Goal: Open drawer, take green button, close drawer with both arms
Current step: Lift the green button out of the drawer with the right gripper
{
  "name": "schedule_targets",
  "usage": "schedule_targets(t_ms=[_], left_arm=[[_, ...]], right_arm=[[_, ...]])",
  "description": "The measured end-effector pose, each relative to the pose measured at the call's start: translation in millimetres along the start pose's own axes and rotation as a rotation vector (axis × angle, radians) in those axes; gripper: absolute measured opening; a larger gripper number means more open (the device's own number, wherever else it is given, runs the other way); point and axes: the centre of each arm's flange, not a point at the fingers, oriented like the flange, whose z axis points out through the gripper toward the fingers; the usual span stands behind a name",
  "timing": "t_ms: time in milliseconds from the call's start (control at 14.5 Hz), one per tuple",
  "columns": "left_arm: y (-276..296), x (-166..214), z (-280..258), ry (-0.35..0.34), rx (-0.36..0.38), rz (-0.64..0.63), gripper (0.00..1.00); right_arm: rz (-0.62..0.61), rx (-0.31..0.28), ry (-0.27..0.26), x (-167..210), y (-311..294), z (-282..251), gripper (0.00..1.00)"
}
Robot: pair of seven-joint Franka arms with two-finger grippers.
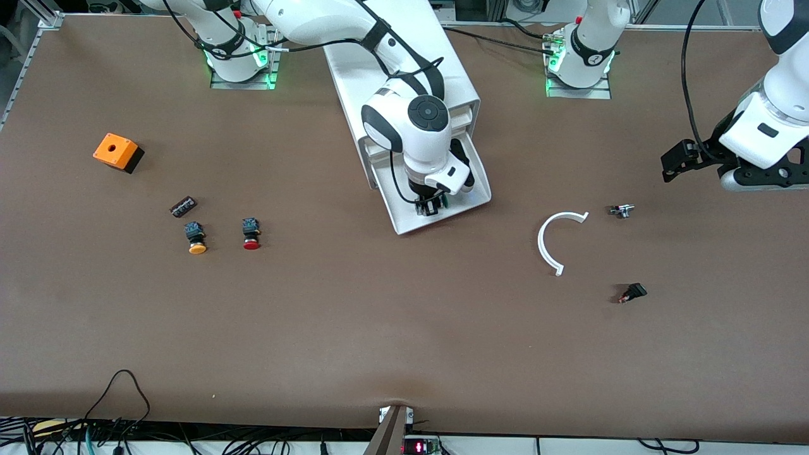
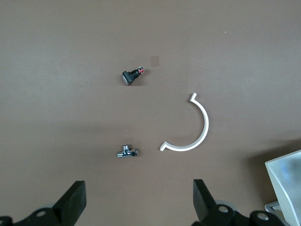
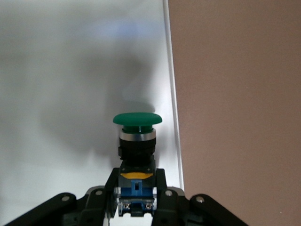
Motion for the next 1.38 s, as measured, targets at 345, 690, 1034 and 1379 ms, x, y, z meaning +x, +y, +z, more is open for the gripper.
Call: schedule_targets(t_ms=[345, 690, 1034, 1379], left_arm=[[8.9, -3.2, 0.7, -0.024, 0.002, 0.016, 1.0], [8.5, -7.7, 2.4, -0.096, 0.01, 0.017, 1.0], [8.4, -11.8, 9.0, -0.155, 0.016, 0.018, 1.0], [30.7, -18.6, 42.5, -0.318, 0.032, 0.064, 1.0]], right_arm=[[0.009, -0.045, 0.005, -6.3, 12.8, -26.4, 0.33], [0.064, -0.105, -0.024, -52.5, 41.6, -90.0, 0.33], [0.206, -0.148, -0.088, -118.4, 74.4, -98.1, 0.33], [0.489, -0.152, -0.121, -194.1, 99.3, -86.6, 0.33]])
